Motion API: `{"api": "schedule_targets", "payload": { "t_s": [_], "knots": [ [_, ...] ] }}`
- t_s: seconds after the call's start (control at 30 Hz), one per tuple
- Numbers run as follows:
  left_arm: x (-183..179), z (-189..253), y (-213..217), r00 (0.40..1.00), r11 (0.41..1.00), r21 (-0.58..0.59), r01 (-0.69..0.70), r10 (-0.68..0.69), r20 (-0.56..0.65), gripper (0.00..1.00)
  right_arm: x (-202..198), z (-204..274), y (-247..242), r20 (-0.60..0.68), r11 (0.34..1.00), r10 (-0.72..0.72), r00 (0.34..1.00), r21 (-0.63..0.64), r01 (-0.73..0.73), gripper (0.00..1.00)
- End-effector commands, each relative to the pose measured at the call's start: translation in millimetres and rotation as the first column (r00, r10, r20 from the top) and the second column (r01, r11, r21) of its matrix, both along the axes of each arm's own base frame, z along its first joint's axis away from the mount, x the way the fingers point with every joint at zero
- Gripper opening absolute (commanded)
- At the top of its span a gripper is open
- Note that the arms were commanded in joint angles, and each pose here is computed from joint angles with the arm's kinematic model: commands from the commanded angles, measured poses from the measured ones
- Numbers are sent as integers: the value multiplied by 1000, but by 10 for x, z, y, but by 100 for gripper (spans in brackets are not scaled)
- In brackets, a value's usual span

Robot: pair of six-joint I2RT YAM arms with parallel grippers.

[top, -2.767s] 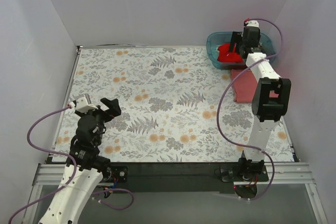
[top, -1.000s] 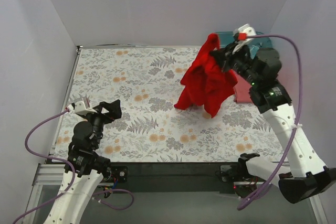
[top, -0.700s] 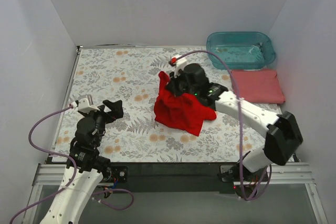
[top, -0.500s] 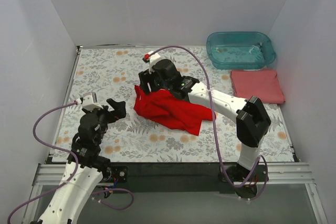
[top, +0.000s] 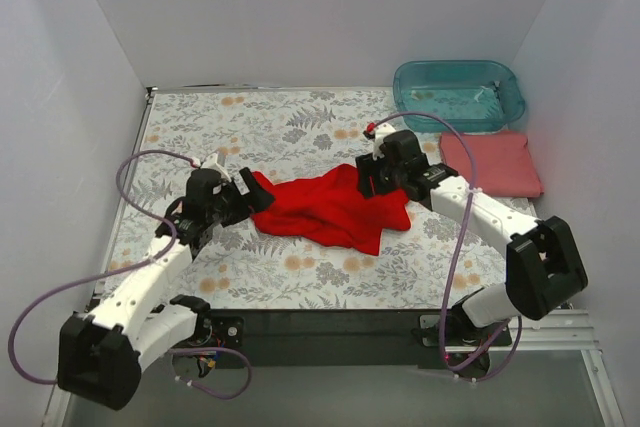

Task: Fold and stack the t-shirts
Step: Flatten the tshirt out

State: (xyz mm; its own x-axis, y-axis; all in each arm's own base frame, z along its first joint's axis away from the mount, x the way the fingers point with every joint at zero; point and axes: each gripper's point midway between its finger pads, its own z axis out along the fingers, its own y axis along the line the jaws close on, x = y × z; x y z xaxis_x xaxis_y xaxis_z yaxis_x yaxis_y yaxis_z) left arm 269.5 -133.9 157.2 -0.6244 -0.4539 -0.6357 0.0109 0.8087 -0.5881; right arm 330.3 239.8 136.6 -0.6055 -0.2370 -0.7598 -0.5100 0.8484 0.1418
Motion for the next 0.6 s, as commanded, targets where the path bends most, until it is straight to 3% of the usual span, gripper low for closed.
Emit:
{"api": "schedule_targets", "payload": {
  "t_s": [0.0, 0.13, 0.33, 0.47, 0.57],
  "knots": [
    [-16, -242, -184, 986, 998, -56, 11, -20, -166, 90, -337, -21, -33, -31, 992, 126, 992, 31, -125, 67],
    [79, -676, -181, 950, 999, 8, -40, 40, -309, 88, -694, -237, -73, -133, 979, 203, 970, 50, -198, 67],
    [297, -917, -106, 923, 990, 112, -81, 117, -367, 80, -1000, -391, -84, -226, 966, 256, 940, 84, -243, 63],
    [387, -1060, -73, 913, 984, 157, -84, 139, -384, 56, -1138, -478, -60, -252, 959, 284, 925, 82, -272, 62],
    [613, -1022, 23, 927, 966, 237, -105, 181, -328, 37, -1170, -580, -57, -286, 958, 286, 915, 71, -277, 60]
  ]
}}
